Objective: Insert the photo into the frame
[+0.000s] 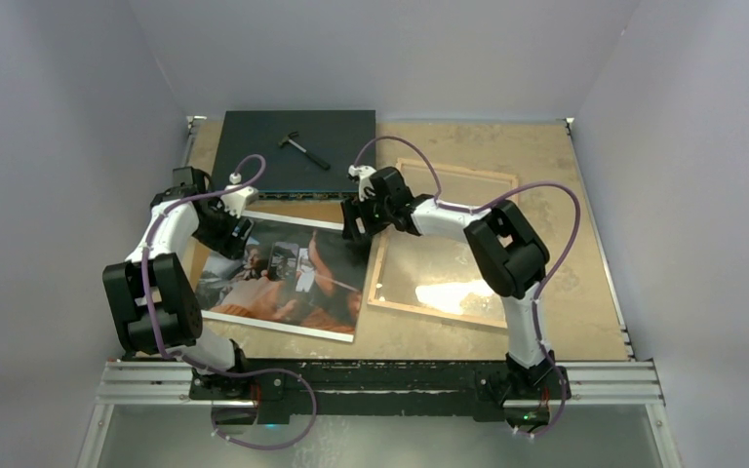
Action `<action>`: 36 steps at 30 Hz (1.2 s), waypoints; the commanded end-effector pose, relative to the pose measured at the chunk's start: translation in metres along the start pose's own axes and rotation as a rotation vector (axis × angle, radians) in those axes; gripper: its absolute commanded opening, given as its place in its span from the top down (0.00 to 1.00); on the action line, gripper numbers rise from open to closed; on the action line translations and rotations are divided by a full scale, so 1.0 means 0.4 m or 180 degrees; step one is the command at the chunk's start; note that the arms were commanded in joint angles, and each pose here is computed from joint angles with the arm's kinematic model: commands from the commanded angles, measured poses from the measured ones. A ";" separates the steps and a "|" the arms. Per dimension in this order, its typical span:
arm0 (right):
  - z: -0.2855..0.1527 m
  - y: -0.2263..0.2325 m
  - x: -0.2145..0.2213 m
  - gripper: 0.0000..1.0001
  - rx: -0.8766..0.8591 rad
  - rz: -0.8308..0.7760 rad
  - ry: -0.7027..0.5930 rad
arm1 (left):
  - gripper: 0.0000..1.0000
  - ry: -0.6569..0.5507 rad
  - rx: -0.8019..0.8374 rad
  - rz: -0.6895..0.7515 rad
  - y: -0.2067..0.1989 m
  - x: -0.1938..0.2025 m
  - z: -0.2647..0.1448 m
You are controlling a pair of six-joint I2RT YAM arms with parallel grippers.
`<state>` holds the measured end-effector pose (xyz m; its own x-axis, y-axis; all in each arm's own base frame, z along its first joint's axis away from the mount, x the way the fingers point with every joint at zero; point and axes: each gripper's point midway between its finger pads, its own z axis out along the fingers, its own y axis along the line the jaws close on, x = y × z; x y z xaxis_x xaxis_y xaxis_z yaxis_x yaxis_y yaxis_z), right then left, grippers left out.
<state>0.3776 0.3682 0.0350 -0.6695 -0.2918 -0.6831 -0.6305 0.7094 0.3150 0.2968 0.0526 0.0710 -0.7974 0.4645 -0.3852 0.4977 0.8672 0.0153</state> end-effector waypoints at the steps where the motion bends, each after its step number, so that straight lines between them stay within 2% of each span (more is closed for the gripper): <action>1: -0.051 0.045 0.022 0.23 -0.0356 0.0055 0.0117 | 0.30 -0.0158 -0.0104 0.0094 0.014 -0.024 -0.016; 12: -0.080 0.025 0.013 0.34 -0.0534 0.0288 0.0150 | 0.39 0.0224 -0.0500 0.0311 0.059 0.072 0.057; 24: -0.091 0.054 0.015 0.46 -0.0736 0.0321 0.0236 | 0.44 0.0224 -0.0406 0.0287 0.036 0.094 0.087; 36: -0.154 0.119 -0.012 0.49 -0.1072 0.0418 0.0148 | 0.51 0.0276 -0.0349 0.0265 0.021 0.116 0.112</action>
<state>0.3352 0.3574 0.0596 -0.7782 -0.2718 -0.5661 -0.6062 0.5604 0.5643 0.2813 0.0753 0.0219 -0.7925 0.5302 -0.3014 0.5088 0.8472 0.1527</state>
